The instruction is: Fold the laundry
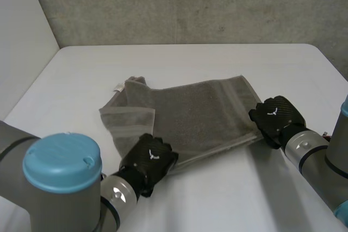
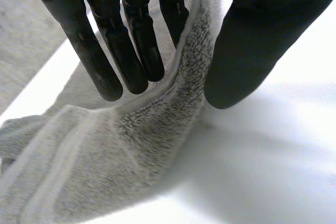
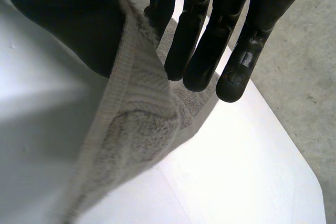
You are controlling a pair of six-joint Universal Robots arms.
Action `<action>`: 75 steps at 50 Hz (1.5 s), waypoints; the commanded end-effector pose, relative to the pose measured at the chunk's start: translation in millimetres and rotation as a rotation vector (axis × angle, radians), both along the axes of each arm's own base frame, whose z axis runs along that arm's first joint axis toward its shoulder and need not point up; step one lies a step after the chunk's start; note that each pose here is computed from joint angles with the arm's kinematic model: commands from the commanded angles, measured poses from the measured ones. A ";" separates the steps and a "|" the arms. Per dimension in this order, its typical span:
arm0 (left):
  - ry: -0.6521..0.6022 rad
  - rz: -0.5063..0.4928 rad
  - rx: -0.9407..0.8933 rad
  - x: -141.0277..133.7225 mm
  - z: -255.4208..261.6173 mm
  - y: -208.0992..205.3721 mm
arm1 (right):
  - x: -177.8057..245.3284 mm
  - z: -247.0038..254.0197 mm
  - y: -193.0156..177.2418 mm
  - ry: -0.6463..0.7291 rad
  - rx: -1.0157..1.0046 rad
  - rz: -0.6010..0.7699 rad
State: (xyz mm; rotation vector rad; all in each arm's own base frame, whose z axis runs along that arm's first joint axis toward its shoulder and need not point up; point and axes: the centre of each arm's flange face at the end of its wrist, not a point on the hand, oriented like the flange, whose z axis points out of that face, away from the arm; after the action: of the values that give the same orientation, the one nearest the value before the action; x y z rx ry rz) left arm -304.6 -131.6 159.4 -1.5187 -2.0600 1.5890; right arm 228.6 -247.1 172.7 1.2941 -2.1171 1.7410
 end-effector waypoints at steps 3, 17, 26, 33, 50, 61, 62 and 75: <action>0.111 0.091 -0.126 -4.8 35.7 -57.4 | 0.3 -8.4 -6.6 -0.012 -0.029 0.010; 0.188 0.055 -0.164 -10.8 48.4 -133.7 | 5.8 -15.5 1.1 -0.029 -0.021 0.072; 0.166 0.015 -0.071 -21.1 21.1 -173.3 | 7.9 -16.0 2.7 -0.039 -0.009 0.105; 0.120 -0.056 0.004 -23.3 3.6 -182.8 | 6.1 -16.0 1.0 -0.039 -0.009 0.099; -0.018 -0.153 -0.011 -22.3 -30.7 -185.2 | 6.1 -21.0 1.6 -0.035 0.003 0.100; -0.048 -0.115 -0.031 -16.8 -31.9 -191.1 | 6.2 -22.0 1.1 -0.035 0.005 0.100; -0.048 -0.115 -0.031 -16.8 -31.9 -191.1 | 6.2 -22.0 1.1 -0.035 0.005 0.100; -0.119 -0.089 -0.061 -6.2 -34.7 -194.6 | 6.4 -23.2 0.0 -0.033 0.008 0.099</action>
State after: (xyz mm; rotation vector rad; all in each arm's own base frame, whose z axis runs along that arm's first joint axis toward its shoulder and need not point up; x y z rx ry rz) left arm -315.2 -324.2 122.8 -1.7182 -1.9659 1.5616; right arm 234.9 -246.4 148.9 1.4063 -2.1159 1.8043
